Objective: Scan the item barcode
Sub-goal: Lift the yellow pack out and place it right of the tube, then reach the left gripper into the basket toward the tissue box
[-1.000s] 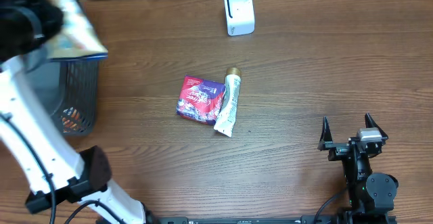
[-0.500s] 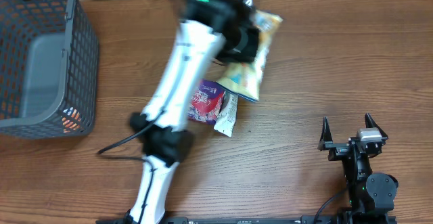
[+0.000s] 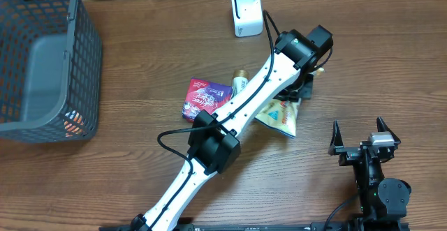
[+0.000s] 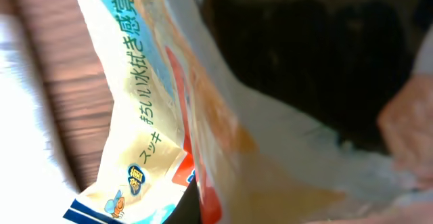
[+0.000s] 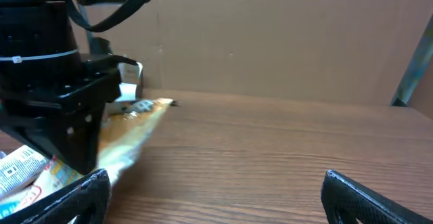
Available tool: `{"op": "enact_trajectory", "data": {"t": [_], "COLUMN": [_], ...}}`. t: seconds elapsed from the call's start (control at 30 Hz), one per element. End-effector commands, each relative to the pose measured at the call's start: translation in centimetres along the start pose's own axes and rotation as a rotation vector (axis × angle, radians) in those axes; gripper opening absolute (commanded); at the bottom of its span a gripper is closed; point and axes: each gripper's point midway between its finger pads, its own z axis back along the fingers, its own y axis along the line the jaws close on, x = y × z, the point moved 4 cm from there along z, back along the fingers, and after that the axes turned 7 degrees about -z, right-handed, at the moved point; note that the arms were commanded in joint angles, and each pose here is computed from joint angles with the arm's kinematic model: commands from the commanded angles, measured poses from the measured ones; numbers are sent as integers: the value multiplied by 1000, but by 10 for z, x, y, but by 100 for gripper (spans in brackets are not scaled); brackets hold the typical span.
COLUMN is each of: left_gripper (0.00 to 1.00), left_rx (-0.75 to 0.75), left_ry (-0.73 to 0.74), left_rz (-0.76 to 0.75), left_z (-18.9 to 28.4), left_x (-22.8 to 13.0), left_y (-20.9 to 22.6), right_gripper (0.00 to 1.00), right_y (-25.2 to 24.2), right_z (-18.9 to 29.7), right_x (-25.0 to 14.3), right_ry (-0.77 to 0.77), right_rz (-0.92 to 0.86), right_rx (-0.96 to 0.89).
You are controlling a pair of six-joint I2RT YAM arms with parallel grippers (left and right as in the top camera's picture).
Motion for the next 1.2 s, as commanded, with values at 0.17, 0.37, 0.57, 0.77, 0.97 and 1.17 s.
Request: {"op": "enact_trajectory", "data": {"t": [0.17, 0.37, 0.57, 0.77, 0.97, 1.17], "left_gripper": [43, 89, 98, 100, 100, 100], "left_rx": [109, 96, -12, -33, 103, 295], "left_ry": [-62, -93, -347, -667, -871, -849], "left_rz": [123, 64, 43, 121, 439, 834], "left_z": [6, 28, 154, 292, 368, 374], "left_x": [14, 18, 26, -12, -70, -133], "left_y": [31, 38, 82, 169, 301, 436], "right_gripper": [100, 100, 100, 100, 100, 100], "right_y": [1, 1, 1, 1, 1, 1], "right_z": [0, 0, 0, 0, 0, 0], "right_x": [-2, -2, -2, -2, -2, -2], "right_ry": [-3, -3, -3, -3, -3, -3], "right_rz": [-2, -2, -2, -2, -2, -2], "right_rx": [3, 3, 3, 3, 3, 3]}}
